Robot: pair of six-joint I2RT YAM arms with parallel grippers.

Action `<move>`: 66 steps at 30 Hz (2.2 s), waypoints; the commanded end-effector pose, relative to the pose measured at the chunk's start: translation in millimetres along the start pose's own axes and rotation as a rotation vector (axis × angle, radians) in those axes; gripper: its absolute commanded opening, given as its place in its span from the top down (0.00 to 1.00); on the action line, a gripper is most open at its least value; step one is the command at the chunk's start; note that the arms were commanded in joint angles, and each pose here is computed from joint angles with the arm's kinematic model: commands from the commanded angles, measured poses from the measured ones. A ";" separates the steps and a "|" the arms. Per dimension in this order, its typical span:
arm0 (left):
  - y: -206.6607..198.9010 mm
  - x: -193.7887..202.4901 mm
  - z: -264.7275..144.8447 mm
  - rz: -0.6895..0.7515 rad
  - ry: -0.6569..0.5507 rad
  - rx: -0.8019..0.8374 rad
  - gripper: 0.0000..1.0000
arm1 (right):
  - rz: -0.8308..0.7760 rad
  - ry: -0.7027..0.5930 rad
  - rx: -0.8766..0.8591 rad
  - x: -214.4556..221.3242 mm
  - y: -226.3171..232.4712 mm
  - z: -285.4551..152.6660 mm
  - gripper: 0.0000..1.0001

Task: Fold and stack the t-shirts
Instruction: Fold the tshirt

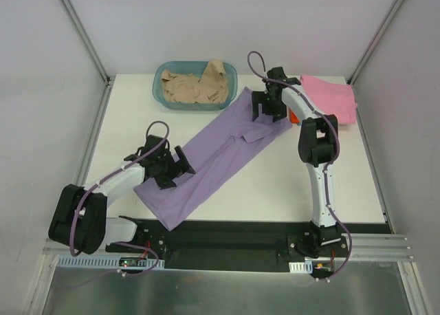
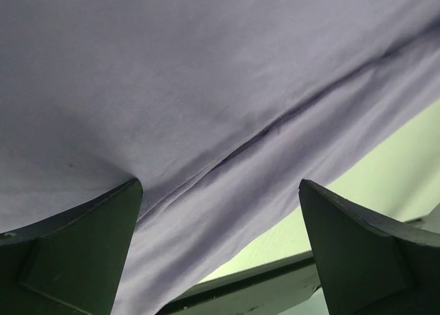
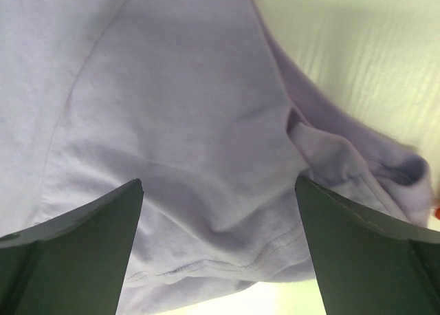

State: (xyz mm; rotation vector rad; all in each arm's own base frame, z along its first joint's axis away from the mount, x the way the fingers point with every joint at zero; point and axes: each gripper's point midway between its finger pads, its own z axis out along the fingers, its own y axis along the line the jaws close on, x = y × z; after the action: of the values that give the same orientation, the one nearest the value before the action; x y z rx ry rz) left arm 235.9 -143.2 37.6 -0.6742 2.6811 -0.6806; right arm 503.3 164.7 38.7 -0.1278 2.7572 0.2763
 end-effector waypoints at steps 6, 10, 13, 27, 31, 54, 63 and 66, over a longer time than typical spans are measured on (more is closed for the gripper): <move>-9.5 59.5 -8.4 0.041 0.078 0.033 0.01 | -0.110 -0.178 -0.116 -30.5 20.9 -101.0 0.03; -20.0 64.3 -13.5 0.083 0.062 0.060 0.01 | -0.111 -0.153 -0.304 -3.0 59.4 -127.2 0.03; -15.0 59.6 -14.2 0.113 0.037 0.030 0.01 | -0.108 -0.084 -0.319 32.1 76.6 -121.6 0.03; -8.1 56.7 -14.8 0.212 0.061 -0.035 0.01 | -0.033 0.147 -0.185 128.5 110.2 -49.3 0.03; -11.2 69.5 -4.8 0.198 0.125 -0.014 0.01 | -0.021 0.199 -0.120 127.1 89.8 -29.4 0.03; -100.8 87.7 6.2 0.326 0.204 0.161 0.01 | -0.083 -0.052 -0.189 -7.2 20.4 -54.5 0.03; -71.2 73.3 -32.7 0.346 0.055 0.110 0.01 | -0.177 -0.168 -0.264 24.6 57.0 -123.0 0.03; -37.4 69.0 -44.6 0.315 0.018 -0.003 0.01 | -0.262 -0.213 -0.301 69.5 85.0 -144.8 0.03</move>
State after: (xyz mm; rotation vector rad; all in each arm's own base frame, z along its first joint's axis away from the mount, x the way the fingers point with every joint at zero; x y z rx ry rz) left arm 189.9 -238.2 98.9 -0.1568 2.6728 -0.8601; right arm 425.9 179.4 107.1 -0.3137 2.6586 0.5209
